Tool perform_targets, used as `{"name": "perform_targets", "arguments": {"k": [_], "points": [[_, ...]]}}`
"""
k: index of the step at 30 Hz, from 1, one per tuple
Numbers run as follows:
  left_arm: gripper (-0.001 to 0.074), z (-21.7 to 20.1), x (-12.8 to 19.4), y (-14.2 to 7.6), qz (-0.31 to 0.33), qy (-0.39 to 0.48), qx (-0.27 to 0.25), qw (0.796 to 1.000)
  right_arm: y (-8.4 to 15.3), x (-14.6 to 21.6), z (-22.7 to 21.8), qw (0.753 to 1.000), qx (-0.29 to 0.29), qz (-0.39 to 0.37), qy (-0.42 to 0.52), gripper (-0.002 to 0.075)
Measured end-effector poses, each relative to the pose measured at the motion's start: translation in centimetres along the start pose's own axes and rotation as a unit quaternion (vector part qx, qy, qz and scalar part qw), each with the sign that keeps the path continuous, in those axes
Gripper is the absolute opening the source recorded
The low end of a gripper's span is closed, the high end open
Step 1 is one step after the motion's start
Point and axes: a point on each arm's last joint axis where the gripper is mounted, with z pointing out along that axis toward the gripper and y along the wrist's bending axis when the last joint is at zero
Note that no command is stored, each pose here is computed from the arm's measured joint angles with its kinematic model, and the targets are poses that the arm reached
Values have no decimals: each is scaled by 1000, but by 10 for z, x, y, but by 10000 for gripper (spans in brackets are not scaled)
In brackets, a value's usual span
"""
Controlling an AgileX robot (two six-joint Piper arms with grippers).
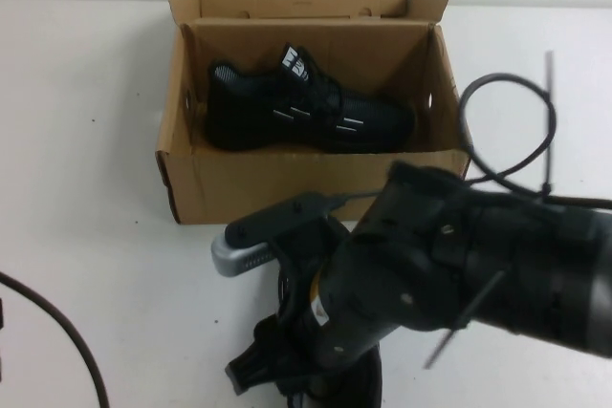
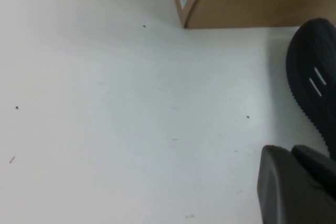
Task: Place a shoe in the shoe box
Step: Pick up the shoe from the table
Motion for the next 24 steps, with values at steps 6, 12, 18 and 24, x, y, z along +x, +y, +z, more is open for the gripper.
{"name": "perform_targets", "arguments": {"k": [6,12,18,24], "points": [[-1,0,1,1,-3,4,-7,1000,-3,0,29,999,26,23,27,383],[-1,0,1,1,-3,6,-7,1000,-3,-1,56,999,35,20,37,244],[-1,0,1,2,-3,6,-8,1000,-4,-1,60,998,42,-10,43,15],[-1,0,1,1,-4,6,-6,1000,-9,0,36,994,72,-74,34,-2]]}}
